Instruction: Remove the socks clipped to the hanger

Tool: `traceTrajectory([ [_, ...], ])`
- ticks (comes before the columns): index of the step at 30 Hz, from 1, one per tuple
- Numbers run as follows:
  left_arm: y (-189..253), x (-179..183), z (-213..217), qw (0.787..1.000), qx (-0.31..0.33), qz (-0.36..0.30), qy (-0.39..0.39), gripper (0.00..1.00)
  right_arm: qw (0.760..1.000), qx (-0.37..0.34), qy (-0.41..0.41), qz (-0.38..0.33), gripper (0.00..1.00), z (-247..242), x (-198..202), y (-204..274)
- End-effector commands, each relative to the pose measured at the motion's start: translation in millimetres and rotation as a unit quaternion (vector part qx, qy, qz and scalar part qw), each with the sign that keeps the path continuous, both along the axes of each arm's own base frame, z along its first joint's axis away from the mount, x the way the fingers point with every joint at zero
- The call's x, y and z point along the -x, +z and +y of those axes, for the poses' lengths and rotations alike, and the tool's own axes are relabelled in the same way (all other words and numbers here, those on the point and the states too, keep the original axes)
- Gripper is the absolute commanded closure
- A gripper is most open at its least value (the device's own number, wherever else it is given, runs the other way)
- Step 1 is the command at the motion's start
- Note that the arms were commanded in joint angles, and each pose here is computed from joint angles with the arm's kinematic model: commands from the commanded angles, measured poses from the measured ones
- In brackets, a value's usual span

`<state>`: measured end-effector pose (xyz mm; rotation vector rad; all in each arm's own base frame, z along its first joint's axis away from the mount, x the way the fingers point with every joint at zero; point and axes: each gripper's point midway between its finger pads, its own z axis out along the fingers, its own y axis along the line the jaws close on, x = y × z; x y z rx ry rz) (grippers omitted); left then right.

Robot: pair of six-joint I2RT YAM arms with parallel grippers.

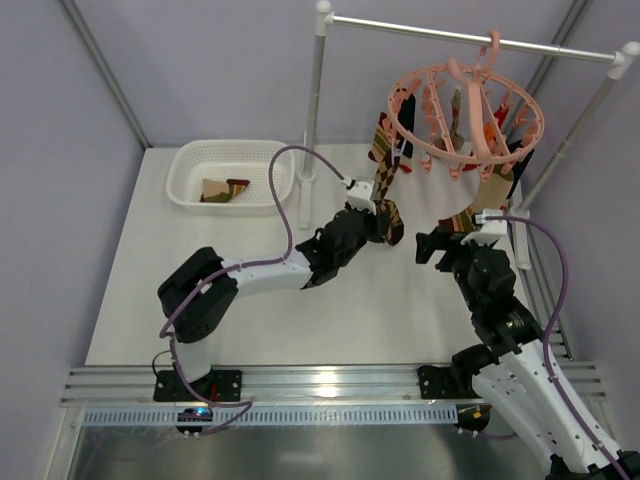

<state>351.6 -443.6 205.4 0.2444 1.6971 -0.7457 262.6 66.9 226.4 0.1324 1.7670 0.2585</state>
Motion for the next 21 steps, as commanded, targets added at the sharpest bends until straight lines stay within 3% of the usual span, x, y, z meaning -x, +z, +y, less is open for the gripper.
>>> traceTrajectory([
  [1,26,20,4,1.0,-0.004,-0.02,0.002,1.0,0.998,-0.032,0.018,-0.056,0.0,7,1,49],
  [7,36,56,7,0.999,-0.026,-0.021,-0.01,1.0,0.995,-0.043,0.048,-0.078,0.0,18,2,92],
  [16,42,81,18,0.998,-0.058,-0.009,-0.019,1.0,0.987,-0.061,0.116,-0.096,0.0,44,6,151],
  [21,38,92,33,0.995,-0.098,-0.013,-0.016,1.0,0.985,-0.065,0.143,-0.072,0.0,62,0,157],
])
